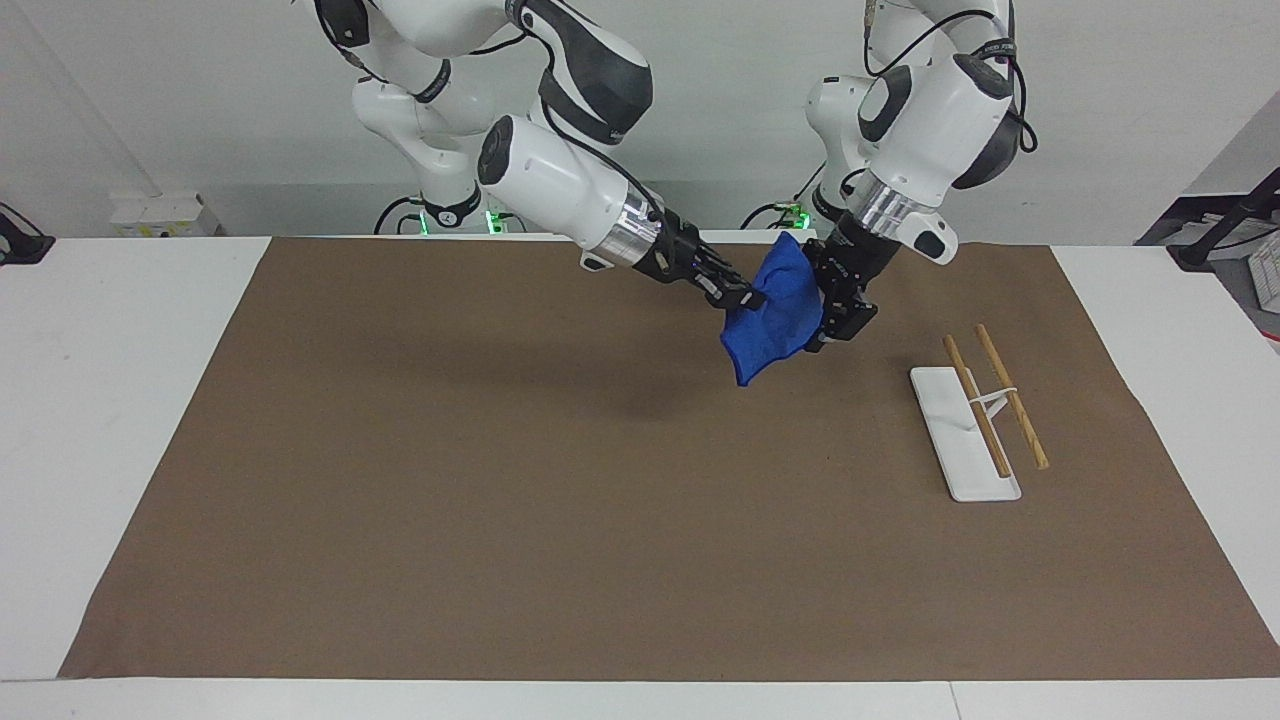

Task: Right arm passes towel to left arm to hang
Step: 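Carry the towel with the right gripper while the left gripper reaches it, then grasp the towel with the left gripper and open the right gripper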

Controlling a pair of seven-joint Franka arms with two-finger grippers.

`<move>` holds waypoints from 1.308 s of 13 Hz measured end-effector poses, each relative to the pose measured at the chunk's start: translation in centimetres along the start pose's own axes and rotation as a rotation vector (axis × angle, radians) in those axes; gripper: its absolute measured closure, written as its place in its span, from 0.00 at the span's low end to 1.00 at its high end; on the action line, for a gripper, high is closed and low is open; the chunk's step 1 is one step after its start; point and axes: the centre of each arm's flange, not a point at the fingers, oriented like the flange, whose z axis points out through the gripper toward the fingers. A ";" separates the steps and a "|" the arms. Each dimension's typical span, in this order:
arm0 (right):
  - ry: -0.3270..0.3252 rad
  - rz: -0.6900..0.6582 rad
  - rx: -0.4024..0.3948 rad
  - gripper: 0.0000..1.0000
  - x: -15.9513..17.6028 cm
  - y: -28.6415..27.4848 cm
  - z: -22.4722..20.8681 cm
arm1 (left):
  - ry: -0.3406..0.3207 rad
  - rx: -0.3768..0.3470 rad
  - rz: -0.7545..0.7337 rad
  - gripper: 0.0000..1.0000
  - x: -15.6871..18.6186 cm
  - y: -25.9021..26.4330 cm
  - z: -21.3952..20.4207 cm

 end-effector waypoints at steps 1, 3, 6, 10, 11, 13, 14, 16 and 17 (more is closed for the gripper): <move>0.000 0.000 0.000 0.92 0.0 0.0 0.0 | 0.000 0.000 -0.001 0.48 0.1 0.0 0.0; 0.000 0.000 -0.001 0.92 0.0 0.0 0.0 | 0.000 0.000 -0.003 0.73 0.1 0.1 0.0; 0.000 0.000 -0.001 0.92 0.0 0.0 0.0 | 0.000 -0.001 -0.003 0.94 0.2 0.1 0.0; 0.000 0.000 -0.002 0.92 0.0 0.0 0.0 | 0.000 -0.001 -0.004 0.97 0.2 0.1 0.0; 0.000 0.000 -0.002 0.92 0.0 0.0 0.0 | 0.000 -0.001 -0.004 0.97 0.2 0.1 0.0; 0.000 0.000 -0.002 0.92 0.0 0.0 0.0 | 0.000 -0.001 -0.004 0.97 0.2 0.1 0.0; 0.001 -0.002 -0.005 0.91 0.0 0.1 0.0 | 0.000 -0.001 -0.004 0.97 0.2 0.1 0.0; 0.015 -0.021 -0.030 0.84 0.0 0.3 0.2 | 0.000 -0.001 -0.004 0.97 0.2 0.1 0.0; 0.045 -0.052 -0.041 0.77 0.1 0.3 0.1 | 0.000 -0.001 -0.004 0.97 0.2 0.1 0.0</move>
